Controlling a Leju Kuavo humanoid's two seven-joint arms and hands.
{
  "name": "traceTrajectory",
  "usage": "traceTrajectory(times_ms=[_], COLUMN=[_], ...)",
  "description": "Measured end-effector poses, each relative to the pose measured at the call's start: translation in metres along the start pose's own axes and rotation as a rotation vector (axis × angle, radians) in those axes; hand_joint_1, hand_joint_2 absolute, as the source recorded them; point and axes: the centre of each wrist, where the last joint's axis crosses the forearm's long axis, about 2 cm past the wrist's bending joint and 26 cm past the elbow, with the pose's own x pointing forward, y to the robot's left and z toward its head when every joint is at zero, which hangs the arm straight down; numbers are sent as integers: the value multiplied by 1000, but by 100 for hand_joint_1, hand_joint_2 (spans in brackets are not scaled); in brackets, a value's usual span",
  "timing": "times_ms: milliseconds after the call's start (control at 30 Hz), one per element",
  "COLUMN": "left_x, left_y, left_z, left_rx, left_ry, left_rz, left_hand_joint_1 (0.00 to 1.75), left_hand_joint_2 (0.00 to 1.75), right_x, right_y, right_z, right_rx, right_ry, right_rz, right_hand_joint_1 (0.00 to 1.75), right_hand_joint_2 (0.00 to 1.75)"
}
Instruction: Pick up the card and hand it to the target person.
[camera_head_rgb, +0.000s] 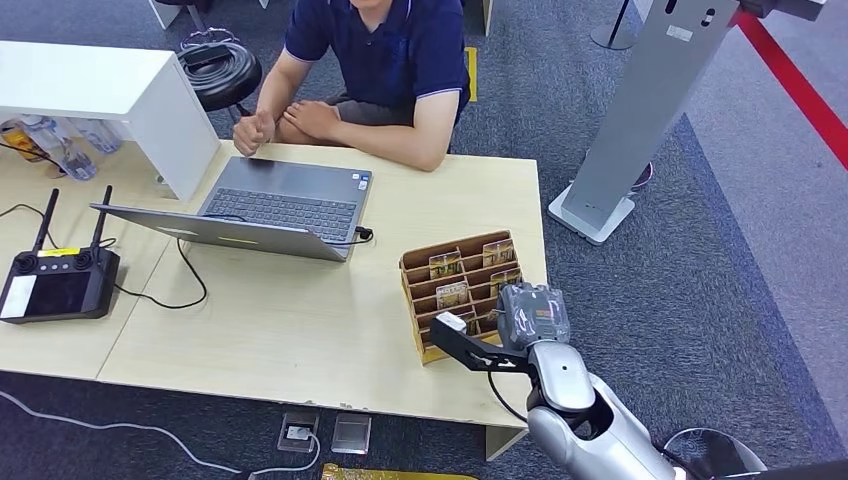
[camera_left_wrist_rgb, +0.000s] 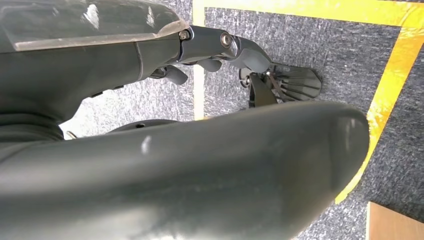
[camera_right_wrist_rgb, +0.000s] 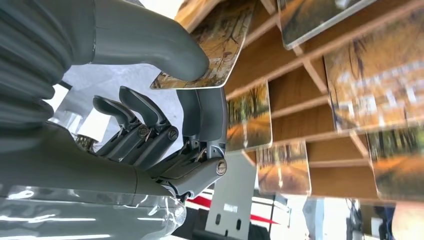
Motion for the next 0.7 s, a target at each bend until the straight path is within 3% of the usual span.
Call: traceTrajectory(times_ms=[700], left_x=[-1], left_y=[0], left_z=[0], left_rx=[-24], left_ry=[-4], left_rz=[16], left_hand_joint_1=[0], left_hand_joint_2=[0], right_x=[20], right_y=[-78], right_z=[32], right_rx=[-316], right_ry=[-138], right_rz=[3], right_hand_joint_1=[175], right_hand_joint_2=[175])
